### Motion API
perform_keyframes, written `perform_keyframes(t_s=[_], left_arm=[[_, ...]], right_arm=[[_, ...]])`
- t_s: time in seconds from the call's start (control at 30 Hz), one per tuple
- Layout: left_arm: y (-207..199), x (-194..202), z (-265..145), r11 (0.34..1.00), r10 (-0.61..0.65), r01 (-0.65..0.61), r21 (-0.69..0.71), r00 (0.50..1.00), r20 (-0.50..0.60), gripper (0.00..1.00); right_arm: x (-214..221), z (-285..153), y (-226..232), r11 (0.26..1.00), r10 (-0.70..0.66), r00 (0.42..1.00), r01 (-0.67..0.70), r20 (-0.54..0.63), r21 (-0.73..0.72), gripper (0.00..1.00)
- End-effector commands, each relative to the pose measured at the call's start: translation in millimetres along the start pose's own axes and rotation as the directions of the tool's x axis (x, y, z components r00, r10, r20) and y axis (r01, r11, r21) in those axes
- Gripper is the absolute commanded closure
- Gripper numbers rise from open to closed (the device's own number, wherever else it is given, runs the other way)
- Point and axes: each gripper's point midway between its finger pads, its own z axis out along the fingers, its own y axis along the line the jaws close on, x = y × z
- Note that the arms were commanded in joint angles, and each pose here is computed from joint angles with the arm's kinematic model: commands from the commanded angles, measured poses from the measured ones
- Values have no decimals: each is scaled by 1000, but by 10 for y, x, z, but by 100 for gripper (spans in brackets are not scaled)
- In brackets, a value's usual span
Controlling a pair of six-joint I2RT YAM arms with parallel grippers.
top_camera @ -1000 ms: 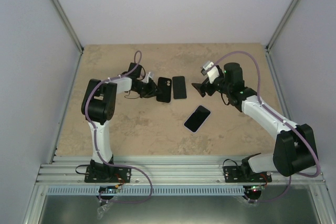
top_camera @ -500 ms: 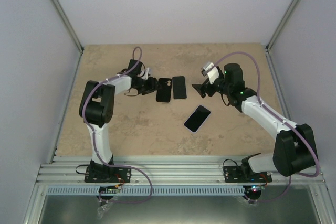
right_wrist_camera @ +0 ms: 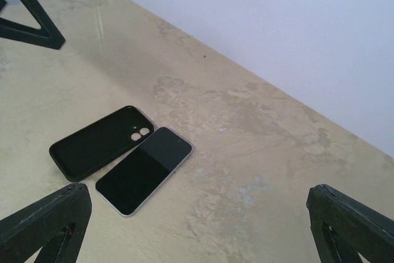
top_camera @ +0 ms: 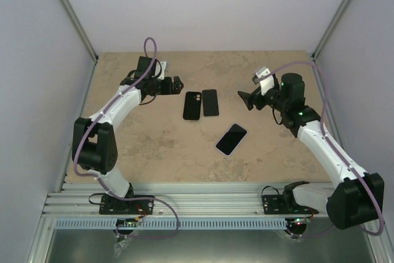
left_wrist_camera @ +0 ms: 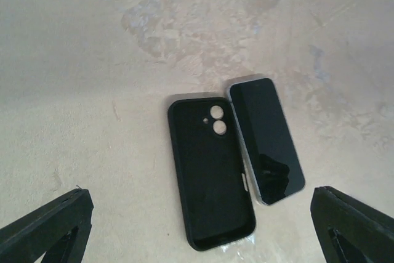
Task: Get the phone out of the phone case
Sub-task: Pick up the phone at the center of the board.
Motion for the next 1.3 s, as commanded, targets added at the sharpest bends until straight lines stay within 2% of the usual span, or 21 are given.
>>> perform_keyframes(t_s=[0.0, 0.17, 0.33, 0.5, 0.7, 1.0, 1.27], left_arm=[[-271, -82, -334, 992, 127, -127, -1, 992, 24, 0], [-661, 48, -544, 966, 257, -258, 19, 966, 27, 1], [-1055, 316, -562, 931, 360, -358, 70, 933, -11, 1], [-1487, 766, -460, 884, 456, -442, 149, 887, -73, 1], [-1776, 1341, -248, 833, 543, -506, 224, 827, -148, 1], [-2084, 1840, 34, 802, 591, -526, 283, 768, -247, 1], [-2028, 1947, 437, 866, 500, -457, 204, 788, -358, 1]], right_arm=[[-111, -232, -39, 999, 37, 999, -37, 12, 13, 2], [-139, -446, -115, 996, 75, 997, -76, 31, 48, 2], [-89, -583, -276, 984, 157, 986, -161, 53, 71, 2], [-37, -693, -464, 967, 225, 971, -232, 78, 108, 2], [78, -815, -642, 948, 269, 958, -282, 104, 147, 2], [166, -860, -669, 932, 322, 939, -337, 123, 135, 2], [209, -850, -671, 931, 323, 939, -338, 119, 136, 2]])
